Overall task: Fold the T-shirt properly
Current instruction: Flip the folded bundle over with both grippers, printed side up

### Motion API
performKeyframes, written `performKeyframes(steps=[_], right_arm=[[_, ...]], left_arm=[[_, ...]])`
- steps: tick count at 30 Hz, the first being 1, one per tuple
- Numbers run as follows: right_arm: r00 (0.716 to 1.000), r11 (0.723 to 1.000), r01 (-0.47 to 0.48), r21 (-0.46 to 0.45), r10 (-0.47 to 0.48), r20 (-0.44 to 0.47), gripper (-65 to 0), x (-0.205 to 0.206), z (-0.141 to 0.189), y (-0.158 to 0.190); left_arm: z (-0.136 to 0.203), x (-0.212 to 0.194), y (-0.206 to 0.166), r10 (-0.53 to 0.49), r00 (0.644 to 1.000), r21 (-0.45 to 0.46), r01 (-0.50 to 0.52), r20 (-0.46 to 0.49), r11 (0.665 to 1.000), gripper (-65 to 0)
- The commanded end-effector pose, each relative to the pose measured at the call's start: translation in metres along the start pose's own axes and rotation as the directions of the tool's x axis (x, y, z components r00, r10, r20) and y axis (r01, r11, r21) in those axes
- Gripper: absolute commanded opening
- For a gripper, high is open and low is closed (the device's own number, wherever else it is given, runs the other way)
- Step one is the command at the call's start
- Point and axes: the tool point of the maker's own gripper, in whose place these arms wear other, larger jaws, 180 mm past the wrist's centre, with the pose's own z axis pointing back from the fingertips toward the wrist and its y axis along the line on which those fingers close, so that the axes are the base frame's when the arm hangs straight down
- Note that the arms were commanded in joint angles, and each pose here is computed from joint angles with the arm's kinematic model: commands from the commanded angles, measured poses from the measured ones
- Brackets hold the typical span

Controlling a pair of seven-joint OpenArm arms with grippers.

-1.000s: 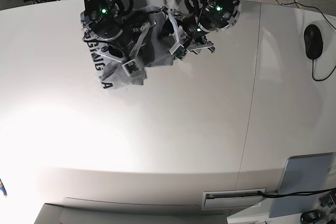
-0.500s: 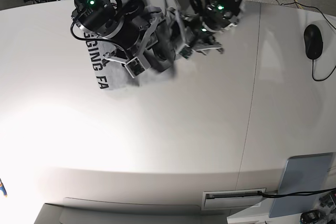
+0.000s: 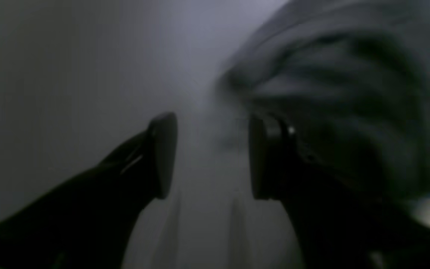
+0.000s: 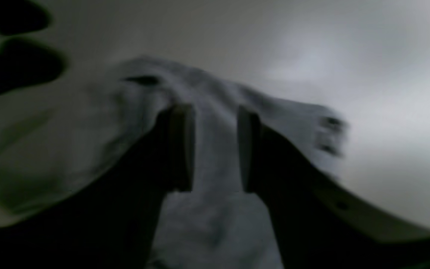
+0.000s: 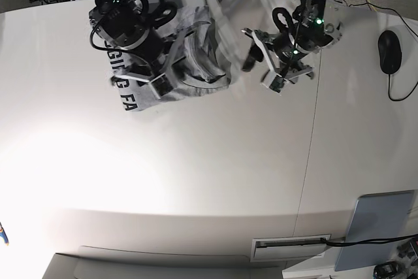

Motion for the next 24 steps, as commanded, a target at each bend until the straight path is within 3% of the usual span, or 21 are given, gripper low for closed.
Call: performKeyframes(steps=[1, 3, 5, 6, 9, 13, 15, 17, 24], right_arm=[[0.999, 0.999, 0.008, -0.050, -0.006, 0.048, -45.7, 0.009, 0.003, -0.013], [0.998, 0.992, 0.028, -0.121, -0.021, 0.056, -47.4, 0.006, 0.002, -0.034], [0.999, 0.986, 0.034, -0.166, -0.028, 0.037, -53.1, -0.001, -0.004, -0.055], [0.999, 0.982, 0.036, -0.185, -0.033, 0.021, -56.6, -0.005, -0.008, -0.065], [0.999, 0.975, 0.030, -0.219, -0.033, -0.008, -64.3, -0.011, -0.023, -0.089], [0.999, 0.977, 0.014, -0.213, -0.022, -0.032, -64.7, -0.010, -0.049, -0.105], [0.998, 0.978, 0.018, -0.208, -0.031, -0.058, -64.7, -0.014, -0.061, -0.112], [0.996, 0.980, 0.020, -0.200, -0.038, -0.085, -64.7, -0.019, -0.073, -0.117], [0.989, 0.986, 0.015, -0.165, -0.039, -0.142, -64.8, -0.029, -0.095, -0.124]], left_arm=[[0.004, 0.017, -0.017, -0.006, 0.998, -0.076, 0.010, 0.060, 0.997, -41.4], [0.006, 0.023, -0.048, -0.006, 0.996, -0.209, 0.024, 0.086, 0.978, -51.9], [0.004, 0.022, -0.074, -0.011, 0.997, -0.295, 0.034, 0.081, 0.955, -63.4], [0.002, 0.019, -0.086, -0.015, 0.998, -0.324, 0.036, 0.066, 0.945, -65.0], [0.000, 0.012, -0.125, -0.044, 0.998, -0.424, 0.060, 0.047, 0.904, -65.0], [-0.001, -0.002, -0.162, -0.119, 0.993, -0.500, 0.113, 0.021, 0.859, -65.0], [-0.004, -0.010, -0.168, -0.150, 0.989, -0.492, 0.128, -0.005, 0.861, -65.0], [-0.010, -0.018, -0.166, -0.123, 0.991, -0.469, 0.087, -0.046, 0.879, -65.0], [-0.026, -0.045, -0.157, -0.099, 0.988, -0.449, 0.037, -0.117, 0.893, -65.0]])
